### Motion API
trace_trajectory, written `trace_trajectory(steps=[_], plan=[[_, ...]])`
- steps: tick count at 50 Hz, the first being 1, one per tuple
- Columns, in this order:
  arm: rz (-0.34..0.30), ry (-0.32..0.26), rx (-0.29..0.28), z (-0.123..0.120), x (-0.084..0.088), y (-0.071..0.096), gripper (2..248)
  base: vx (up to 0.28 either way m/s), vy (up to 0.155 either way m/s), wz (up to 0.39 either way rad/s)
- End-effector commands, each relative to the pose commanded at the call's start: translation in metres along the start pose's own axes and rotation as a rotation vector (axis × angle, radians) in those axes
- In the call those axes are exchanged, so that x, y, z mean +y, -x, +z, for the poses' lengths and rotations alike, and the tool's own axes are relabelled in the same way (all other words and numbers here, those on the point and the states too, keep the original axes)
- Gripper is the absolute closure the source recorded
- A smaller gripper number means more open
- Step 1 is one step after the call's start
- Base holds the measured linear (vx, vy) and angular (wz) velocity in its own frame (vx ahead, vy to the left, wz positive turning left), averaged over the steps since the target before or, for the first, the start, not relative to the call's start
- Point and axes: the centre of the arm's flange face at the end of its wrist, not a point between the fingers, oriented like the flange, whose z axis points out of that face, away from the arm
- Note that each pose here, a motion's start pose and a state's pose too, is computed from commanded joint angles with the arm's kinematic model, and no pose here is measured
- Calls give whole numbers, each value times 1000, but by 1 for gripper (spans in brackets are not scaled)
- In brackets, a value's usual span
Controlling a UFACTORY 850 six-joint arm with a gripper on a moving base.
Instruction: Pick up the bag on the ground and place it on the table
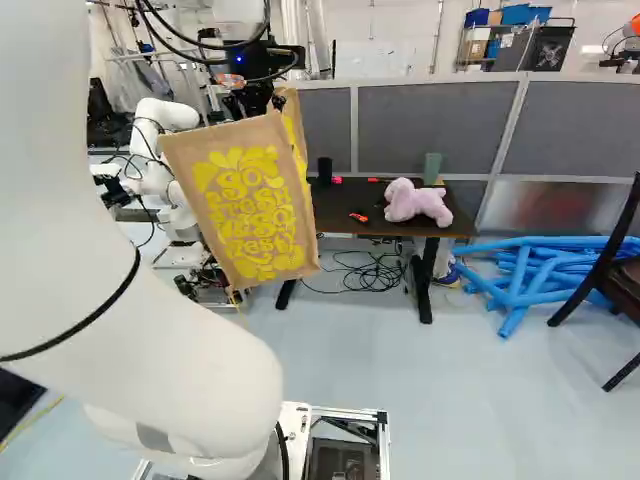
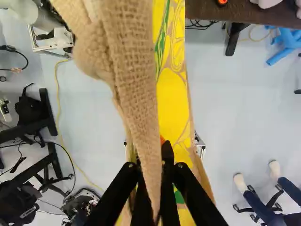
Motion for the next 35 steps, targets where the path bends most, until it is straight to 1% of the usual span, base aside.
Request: trace_trajectory(steps=[13,35], plan=[[0,0,0,0,0,0,229,188,44,-40],[0,0,0,0,0,0,229,186,8,-215]])
